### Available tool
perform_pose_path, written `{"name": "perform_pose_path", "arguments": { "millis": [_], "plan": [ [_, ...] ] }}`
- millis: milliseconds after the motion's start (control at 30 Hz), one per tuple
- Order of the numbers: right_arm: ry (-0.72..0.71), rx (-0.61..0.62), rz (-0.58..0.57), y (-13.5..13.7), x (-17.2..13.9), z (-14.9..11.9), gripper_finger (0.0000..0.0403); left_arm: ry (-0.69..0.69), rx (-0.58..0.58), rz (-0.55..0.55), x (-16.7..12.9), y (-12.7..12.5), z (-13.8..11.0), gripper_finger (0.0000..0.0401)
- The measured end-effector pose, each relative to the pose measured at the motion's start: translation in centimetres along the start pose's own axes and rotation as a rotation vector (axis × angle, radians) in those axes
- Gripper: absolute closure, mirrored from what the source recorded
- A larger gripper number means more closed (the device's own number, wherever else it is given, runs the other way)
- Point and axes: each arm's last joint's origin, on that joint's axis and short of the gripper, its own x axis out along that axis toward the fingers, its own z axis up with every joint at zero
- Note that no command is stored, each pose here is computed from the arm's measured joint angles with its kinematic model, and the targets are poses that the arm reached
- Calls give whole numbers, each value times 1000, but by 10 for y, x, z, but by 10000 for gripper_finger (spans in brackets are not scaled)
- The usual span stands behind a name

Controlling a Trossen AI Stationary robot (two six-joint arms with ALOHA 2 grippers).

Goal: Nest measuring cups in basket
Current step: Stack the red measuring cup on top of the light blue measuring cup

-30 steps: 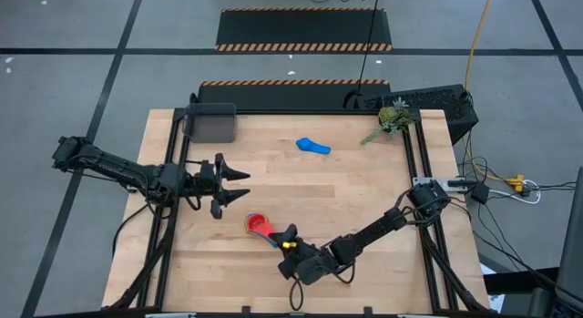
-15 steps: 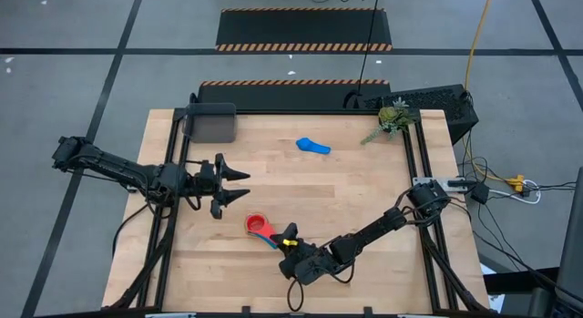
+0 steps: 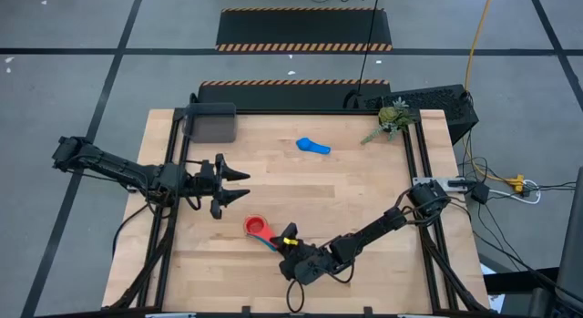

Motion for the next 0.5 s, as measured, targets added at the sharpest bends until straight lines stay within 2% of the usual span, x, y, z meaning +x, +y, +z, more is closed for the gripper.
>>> {"name": "perform_pose_path", "arguments": {
  "millis": [267, 500],
  "plan": [
    [-4, 61, 3, 0, 0, 0, 215, 0, 0, 0, 0, 0, 0, 176],
    [-23, 123, 14, 0, 0, 2, 188, 0, 1, -1, 0, 0, 0, 176]
  ]
}}
